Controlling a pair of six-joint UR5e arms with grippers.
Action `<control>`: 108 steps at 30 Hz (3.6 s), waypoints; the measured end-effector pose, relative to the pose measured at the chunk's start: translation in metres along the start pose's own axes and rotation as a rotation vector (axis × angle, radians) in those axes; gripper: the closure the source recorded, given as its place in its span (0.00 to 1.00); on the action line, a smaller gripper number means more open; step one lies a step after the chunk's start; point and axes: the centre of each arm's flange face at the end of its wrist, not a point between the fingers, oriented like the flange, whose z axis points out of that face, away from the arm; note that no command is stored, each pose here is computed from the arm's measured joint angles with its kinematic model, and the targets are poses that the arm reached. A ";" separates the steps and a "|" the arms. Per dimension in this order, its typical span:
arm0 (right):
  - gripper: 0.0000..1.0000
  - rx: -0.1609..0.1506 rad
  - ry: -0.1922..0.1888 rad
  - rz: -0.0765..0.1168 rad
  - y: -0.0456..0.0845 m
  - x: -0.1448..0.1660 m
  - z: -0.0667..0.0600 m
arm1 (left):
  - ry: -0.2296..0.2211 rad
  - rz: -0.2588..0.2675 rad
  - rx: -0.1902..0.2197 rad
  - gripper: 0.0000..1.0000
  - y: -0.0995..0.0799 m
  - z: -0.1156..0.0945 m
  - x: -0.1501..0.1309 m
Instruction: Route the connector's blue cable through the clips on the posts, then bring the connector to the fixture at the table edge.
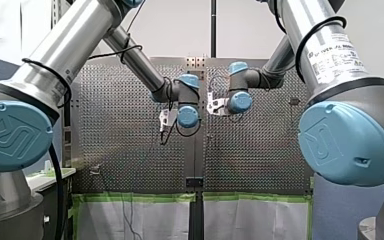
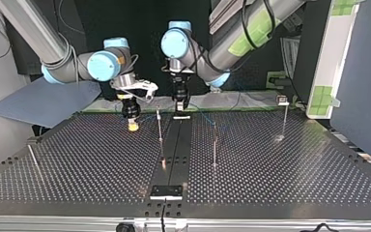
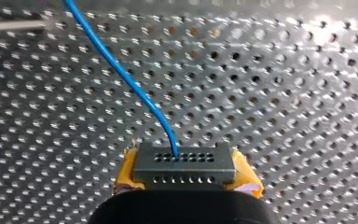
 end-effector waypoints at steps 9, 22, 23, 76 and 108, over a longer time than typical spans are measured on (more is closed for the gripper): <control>1.00 0.052 -0.036 -0.007 -0.008 -0.033 -0.020 | 0.016 0.011 0.003 1.00 -0.007 -0.001 0.018; 1.00 0.089 -0.047 0.002 -0.012 -0.068 -0.043 | 0.024 0.019 -0.013 1.00 -0.001 0.007 0.030; 1.00 0.089 -0.048 0.004 -0.012 -0.070 -0.045 | 0.025 0.019 -0.014 1.00 0.000 0.008 0.030; 1.00 0.059 -0.065 0.072 0.068 -0.143 -0.042 | 0.064 0.044 0.012 1.00 -0.015 0.032 0.081; 1.00 0.083 -0.025 0.082 0.102 -0.127 -0.010 | 0.047 -0.010 0.036 1.00 -0.030 0.056 0.085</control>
